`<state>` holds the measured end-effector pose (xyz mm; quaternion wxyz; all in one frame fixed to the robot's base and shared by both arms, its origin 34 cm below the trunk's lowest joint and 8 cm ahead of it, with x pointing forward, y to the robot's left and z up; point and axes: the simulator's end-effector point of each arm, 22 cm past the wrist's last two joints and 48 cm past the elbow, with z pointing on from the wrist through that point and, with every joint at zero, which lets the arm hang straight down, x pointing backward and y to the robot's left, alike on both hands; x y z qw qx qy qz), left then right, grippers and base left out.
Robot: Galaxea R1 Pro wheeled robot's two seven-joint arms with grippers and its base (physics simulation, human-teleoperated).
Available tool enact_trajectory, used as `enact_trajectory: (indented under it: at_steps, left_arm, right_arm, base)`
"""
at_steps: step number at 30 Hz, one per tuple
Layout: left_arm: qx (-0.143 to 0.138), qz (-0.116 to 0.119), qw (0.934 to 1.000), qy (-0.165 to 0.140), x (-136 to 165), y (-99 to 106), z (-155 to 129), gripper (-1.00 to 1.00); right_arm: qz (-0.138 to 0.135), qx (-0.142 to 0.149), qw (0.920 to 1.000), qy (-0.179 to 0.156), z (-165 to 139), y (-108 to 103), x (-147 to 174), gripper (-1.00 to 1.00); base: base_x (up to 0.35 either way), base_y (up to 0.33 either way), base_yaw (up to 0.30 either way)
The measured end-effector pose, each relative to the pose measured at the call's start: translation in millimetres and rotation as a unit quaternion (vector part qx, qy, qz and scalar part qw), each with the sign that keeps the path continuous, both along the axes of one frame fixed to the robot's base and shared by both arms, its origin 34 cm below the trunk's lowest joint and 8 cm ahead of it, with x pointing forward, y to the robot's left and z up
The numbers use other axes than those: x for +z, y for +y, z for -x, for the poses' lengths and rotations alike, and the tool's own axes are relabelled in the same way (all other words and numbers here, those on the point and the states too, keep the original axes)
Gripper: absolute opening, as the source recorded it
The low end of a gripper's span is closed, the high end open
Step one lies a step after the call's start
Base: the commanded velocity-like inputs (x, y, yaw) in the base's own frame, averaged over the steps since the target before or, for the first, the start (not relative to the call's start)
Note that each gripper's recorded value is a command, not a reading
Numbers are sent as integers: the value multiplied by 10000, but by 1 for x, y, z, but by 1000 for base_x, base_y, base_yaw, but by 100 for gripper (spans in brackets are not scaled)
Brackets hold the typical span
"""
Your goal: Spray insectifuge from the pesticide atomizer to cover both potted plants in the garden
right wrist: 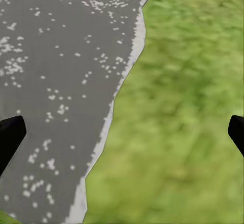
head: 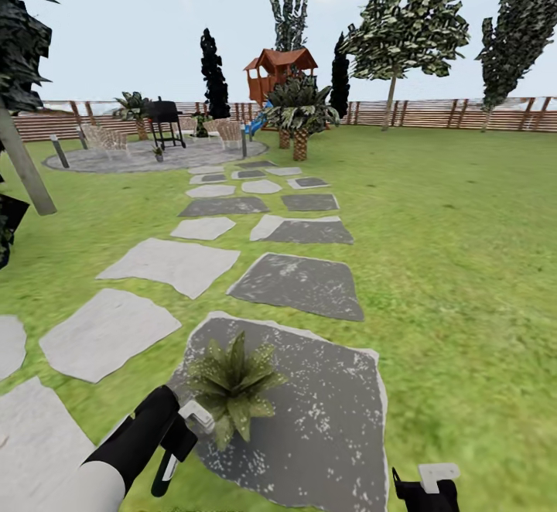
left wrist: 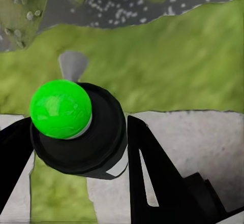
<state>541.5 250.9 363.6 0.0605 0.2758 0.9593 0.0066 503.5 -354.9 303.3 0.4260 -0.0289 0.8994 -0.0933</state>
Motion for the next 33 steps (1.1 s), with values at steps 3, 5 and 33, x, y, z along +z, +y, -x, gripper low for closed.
enact_trajectory:
  at_steps: [3,5,33]
  left_arm:
    - [-2,0,10000,2,0,0,0,-100]
    - [-2,0,10000,0,0,0,0,-100]
    - [-14,31,10000,-1,0,-5,0,-100]
  right_arm:
    - [1,0,10000,-1,0,0,0,100]
    - [6,-9,10000,-1,0,-1,0,100]
    - [2,-1,10000,-3,0,0,0,100]
  base:
    - [0,0,47]
    - [0,0,6]
    - [42,-238,164]
